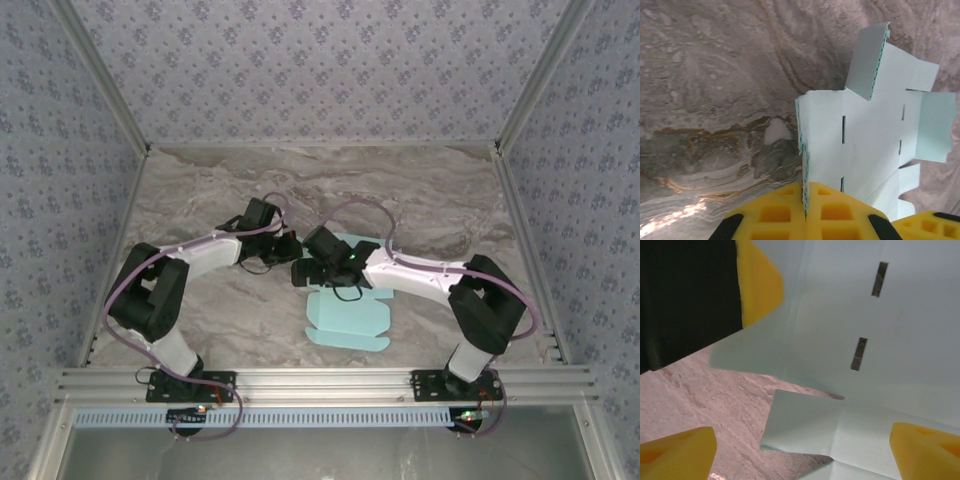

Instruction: Fold the paper box

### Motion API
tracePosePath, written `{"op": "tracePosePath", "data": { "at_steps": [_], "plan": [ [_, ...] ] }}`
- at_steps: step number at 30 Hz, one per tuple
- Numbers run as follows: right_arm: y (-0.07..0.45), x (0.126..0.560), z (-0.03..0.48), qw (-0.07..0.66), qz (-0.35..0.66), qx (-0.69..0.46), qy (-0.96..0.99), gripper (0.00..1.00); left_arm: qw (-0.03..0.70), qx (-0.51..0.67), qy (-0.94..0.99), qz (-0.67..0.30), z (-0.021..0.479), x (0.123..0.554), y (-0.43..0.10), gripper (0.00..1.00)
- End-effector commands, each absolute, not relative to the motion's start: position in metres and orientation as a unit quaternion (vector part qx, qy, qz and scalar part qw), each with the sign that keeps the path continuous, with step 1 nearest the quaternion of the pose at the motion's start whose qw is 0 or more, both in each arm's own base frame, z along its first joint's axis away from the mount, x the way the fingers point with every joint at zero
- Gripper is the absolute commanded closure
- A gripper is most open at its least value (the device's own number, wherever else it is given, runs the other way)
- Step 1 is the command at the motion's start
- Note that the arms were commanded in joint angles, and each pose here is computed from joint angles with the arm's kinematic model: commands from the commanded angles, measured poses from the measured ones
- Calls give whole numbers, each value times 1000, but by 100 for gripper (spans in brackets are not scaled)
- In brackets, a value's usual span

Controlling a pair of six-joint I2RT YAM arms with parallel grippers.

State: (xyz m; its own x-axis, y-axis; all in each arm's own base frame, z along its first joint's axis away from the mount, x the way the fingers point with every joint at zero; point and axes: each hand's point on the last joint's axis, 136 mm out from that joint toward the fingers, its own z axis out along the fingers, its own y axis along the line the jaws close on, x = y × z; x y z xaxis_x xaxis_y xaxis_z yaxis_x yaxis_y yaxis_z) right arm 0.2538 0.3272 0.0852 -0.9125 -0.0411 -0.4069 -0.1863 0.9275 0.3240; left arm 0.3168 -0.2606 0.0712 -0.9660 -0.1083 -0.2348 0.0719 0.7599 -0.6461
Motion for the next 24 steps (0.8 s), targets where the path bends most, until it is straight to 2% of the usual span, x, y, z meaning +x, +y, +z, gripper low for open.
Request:
{"op": "tracePosePath", "data": {
  "at_steps": [1, 8, 15, 24],
  "plan": [
    [315, 265, 84, 222, 134, -29, 965, 8, 144, -6, 911, -387, 99, 320, -269, 100],
    [294, 268, 69, 220, 85, 8, 972, 10, 148, 0, 908, -391, 104, 320, -269, 100],
    [275, 271, 75, 219, 100, 46, 970, 16, 174, 11, 909, -378, 108, 321, -262, 100],
    [257, 270, 76, 220, 104, 77, 967, 17, 227, 13, 900, -371, 108, 325, -252, 100]
  ]
}}
